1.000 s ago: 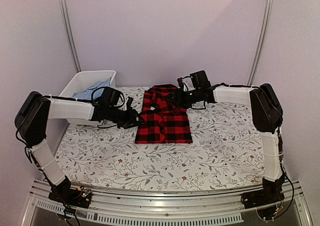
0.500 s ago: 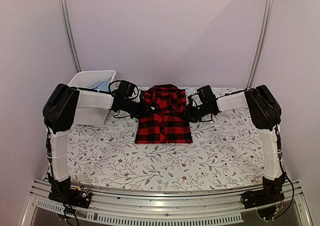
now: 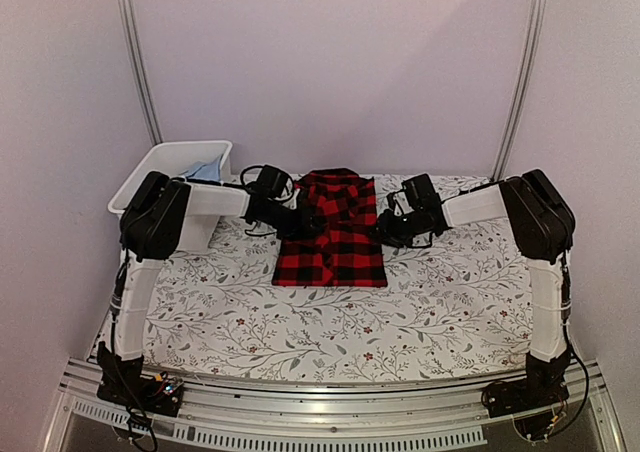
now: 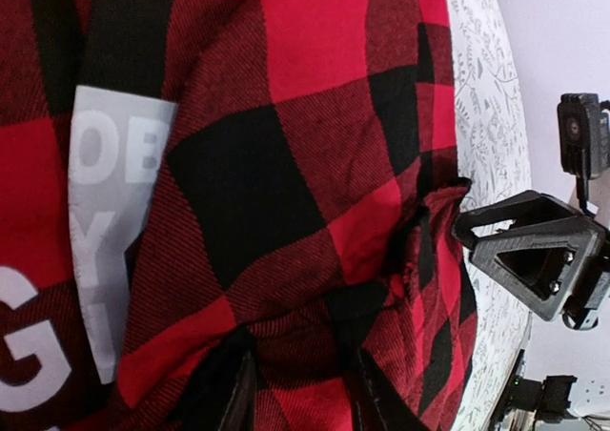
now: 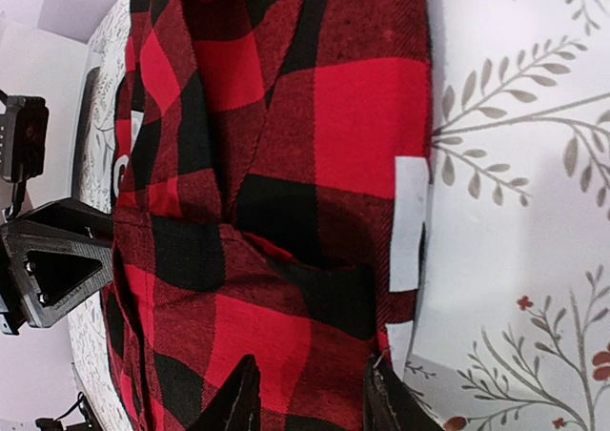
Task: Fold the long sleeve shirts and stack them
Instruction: Smooth out the 2/3-rectangle-folded shirt at the center of the board, then pick up the 2/3-rectangle-folded shirt from the center of the board.
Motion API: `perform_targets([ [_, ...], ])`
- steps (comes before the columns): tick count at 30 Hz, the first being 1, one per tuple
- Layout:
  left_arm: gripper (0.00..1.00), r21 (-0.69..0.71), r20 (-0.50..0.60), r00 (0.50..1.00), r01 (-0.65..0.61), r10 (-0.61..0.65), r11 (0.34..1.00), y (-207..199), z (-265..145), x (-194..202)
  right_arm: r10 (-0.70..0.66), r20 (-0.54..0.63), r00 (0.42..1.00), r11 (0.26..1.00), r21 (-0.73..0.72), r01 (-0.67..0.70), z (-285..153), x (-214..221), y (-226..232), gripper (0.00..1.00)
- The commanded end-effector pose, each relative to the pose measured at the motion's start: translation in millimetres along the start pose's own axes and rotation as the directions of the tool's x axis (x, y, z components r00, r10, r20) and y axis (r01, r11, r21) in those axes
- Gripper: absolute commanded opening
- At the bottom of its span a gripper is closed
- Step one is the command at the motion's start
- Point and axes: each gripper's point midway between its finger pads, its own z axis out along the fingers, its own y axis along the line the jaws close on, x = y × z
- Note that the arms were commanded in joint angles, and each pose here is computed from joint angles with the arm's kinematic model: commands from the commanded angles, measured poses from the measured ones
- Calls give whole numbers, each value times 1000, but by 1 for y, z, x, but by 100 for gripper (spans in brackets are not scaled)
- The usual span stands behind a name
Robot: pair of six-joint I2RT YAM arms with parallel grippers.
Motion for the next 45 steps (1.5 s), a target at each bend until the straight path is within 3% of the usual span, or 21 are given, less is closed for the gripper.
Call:
perform_targets([
  [1, 36, -27, 4, 999, -35, 35, 999, -10, -12, 0, -35, 41, 999, 995, 95, 31, -26, -7, 3, 37],
  [7, 39, -40, 89, 991, -91, 95, 995, -34, -51, -20, -131, 70, 989, 990, 62, 127, -38, -17, 50, 38],
  [11, 41, -83, 127, 986, -98, 108, 992, -38, -82, -14, -171, 33, 985, 985, 40, 170, -34, -1, 71, 41],
  [21, 37, -139, 65, 998, -5, 14, 990, 9, -131, 88, -166, -25, 986, 976, 139, 168, -72, 70, 38, 37],
  [31, 36, -165, 13, 1000, 25, -23, 986, 31, -133, 141, -156, -63, 986, 961, 220, 166, -84, 112, 21, 30],
  [45, 35, -227, -15, 1000, 18, -22, 974, 41, -114, 149, -139, -103, 985, 933, 318, 165, -73, 129, -2, 28],
])
